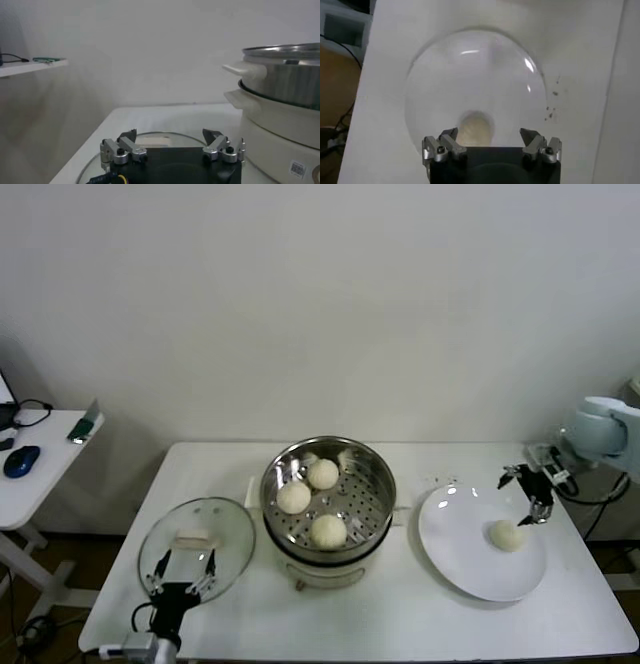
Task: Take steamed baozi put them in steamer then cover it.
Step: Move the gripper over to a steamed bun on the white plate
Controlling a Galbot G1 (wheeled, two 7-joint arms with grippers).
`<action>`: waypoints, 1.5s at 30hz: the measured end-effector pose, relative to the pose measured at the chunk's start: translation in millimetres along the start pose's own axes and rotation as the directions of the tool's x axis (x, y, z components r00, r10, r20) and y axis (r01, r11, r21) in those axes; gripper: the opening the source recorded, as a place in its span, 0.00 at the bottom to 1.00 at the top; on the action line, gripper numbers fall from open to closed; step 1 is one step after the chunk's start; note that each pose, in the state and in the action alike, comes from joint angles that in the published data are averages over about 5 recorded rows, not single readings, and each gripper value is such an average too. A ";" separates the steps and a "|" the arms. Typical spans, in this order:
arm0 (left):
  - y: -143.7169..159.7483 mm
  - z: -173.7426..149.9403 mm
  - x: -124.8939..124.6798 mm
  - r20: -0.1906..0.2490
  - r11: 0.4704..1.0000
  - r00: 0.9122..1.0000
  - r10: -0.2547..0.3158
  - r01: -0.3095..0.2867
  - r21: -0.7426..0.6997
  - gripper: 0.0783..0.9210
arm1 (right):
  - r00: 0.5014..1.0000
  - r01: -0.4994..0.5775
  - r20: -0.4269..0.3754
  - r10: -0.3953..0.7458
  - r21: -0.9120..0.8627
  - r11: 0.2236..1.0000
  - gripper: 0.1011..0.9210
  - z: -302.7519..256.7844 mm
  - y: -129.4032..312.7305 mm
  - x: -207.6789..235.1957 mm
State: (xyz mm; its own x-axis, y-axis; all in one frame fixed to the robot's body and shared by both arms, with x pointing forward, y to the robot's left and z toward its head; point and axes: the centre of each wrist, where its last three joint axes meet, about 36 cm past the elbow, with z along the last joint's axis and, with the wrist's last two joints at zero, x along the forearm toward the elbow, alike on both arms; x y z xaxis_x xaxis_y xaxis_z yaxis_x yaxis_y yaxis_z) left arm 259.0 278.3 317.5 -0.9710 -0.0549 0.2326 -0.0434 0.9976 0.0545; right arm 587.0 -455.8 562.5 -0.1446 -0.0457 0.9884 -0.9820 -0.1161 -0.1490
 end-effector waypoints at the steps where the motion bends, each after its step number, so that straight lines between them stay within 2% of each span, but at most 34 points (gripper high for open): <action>1: -0.3 0.4 0.5 -0.001 1.000 1.000 0.000 0.000 0.000 0.88 | 1.000 0.002 -0.008 -0.002 -0.009 1.000 0.88 2.7 1.7 -5.4; 14: -0.9 4.0 5.1 -0.013 1.000 1.000 -0.002 0.002 -0.008 0.88 | 0.998 0.021 -0.051 -0.026 -0.086 0.996 0.88 19.2 15.1 -66.0; 29: -0.3 3.8 4.7 -0.013 1.000 1.000 -0.004 0.003 -0.009 0.88 | 0.999 -0.019 -0.043 0.014 -0.127 0.992 0.87 14.7 3.4 -96.6; 45: -0.5 3.8 2.7 -0.011 1.000 1.000 -0.006 0.005 -0.005 0.88 | 0.999 0.012 -0.037 -0.018 -0.152 0.988 0.72 13.5 0.5 -103.1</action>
State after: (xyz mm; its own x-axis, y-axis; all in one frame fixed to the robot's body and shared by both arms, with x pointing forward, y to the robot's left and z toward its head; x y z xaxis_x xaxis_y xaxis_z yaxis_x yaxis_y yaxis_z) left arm 255.6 277.8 314.4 -0.9681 -0.0609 0.2431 -0.0475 0.9970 0.0606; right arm 603.0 -464.6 460.1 -0.1312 -0.0069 0.9913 -0.9907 0.0359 -0.1309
